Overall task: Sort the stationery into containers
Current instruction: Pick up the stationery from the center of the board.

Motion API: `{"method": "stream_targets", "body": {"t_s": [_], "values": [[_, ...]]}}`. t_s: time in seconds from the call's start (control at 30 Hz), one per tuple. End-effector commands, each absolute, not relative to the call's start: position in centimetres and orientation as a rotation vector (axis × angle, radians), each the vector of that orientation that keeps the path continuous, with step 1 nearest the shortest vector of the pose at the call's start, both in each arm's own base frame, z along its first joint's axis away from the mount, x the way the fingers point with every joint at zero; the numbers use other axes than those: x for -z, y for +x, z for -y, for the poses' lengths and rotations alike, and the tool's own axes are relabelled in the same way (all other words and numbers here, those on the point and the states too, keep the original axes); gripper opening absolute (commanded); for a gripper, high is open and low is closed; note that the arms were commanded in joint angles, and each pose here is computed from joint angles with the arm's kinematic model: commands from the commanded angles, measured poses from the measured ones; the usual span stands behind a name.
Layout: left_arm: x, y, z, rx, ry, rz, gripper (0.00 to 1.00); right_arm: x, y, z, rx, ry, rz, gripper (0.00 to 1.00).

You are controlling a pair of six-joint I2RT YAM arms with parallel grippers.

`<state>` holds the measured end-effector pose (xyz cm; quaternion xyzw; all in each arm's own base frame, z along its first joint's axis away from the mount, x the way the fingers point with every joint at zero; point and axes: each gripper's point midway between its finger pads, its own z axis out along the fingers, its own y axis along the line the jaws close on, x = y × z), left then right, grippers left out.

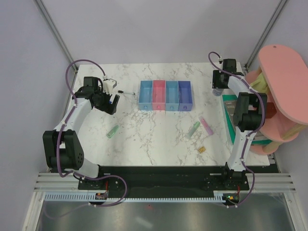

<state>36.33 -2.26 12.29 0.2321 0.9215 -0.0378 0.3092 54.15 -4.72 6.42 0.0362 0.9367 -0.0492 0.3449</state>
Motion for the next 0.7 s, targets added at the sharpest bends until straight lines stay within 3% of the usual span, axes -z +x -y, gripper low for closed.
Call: {"method": "stream_targets", "body": {"t_s": [0.0,0.1,0.43,0.67], "values": [[-13.6,37.4,2.0,0.064,0.636,-2.375,1.00,-6.4,53.7,3.5,0.055,0.076,-2.441,0.43],[-13.2,37.3,1.8,0.058,0.641,-2.386,1.00,-7.9,53.9,3.2,0.035,0.068,-2.412,0.38],[-11.0,39.1,0.8,-0.020,0.711,-2.383,1.00,-14.7,54.3,1.3,-0.056,-0.002,-2.298,0.39],[-10.7,41.4,-0.5,-0.183,1.079,-2.245,1.00,-17.6,53.6,-1.0,-0.108,-0.081,-2.261,0.41]]}}
